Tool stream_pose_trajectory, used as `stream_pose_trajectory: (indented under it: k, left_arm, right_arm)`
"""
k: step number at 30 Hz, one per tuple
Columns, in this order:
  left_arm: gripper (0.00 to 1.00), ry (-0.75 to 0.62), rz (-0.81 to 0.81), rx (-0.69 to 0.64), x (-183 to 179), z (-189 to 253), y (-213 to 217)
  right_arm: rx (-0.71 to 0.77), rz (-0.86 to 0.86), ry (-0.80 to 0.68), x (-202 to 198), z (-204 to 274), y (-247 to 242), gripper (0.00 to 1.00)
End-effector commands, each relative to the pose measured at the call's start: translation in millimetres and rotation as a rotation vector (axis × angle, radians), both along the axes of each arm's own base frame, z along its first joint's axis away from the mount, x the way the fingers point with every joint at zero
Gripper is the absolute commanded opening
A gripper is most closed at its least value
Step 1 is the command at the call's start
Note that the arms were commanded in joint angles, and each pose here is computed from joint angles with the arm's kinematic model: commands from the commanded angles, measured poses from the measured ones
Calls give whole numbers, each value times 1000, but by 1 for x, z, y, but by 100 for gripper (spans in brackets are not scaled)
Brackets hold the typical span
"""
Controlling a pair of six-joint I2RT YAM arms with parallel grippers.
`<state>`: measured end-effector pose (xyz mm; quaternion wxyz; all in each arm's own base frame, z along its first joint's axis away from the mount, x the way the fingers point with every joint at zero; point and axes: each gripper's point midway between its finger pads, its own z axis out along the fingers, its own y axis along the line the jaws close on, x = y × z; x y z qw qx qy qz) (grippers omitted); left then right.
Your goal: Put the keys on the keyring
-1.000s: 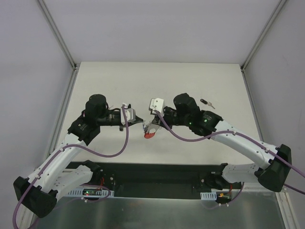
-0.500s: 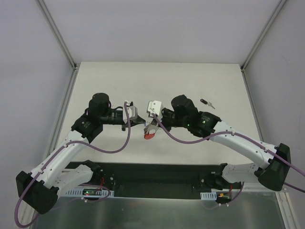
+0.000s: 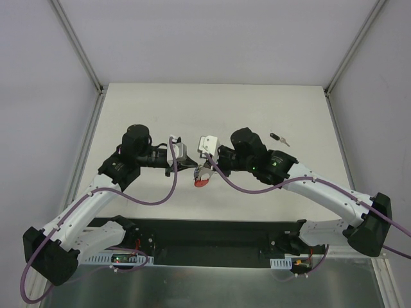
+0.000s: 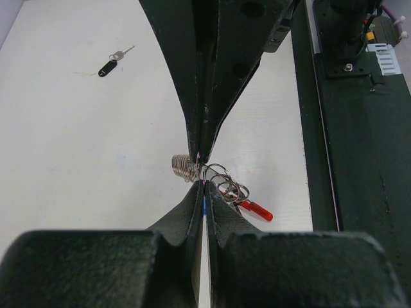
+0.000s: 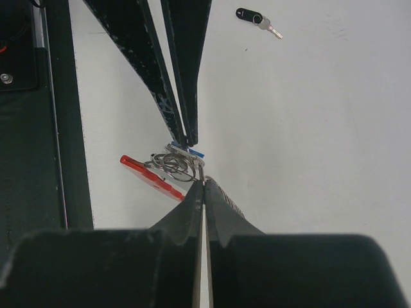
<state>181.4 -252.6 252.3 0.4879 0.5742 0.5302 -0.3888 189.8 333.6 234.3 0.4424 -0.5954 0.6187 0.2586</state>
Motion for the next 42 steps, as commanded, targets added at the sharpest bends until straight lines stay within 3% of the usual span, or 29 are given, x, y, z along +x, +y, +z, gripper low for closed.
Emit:
stream_pose_trajectory:
  k: [1,17,42]
  left_arm:
    - [0,-22,-36,-32,-3,9,-5]
    - [0,-22,57,-23,10,8,-1]
    - [0,31,14,-42,6,10,-7]
  right_arm:
    - [68,19,-63,2,29,9,2]
    - [54,-18,-81,7,26,3,1]
    - [76,-20,-97,7,32,5,2]
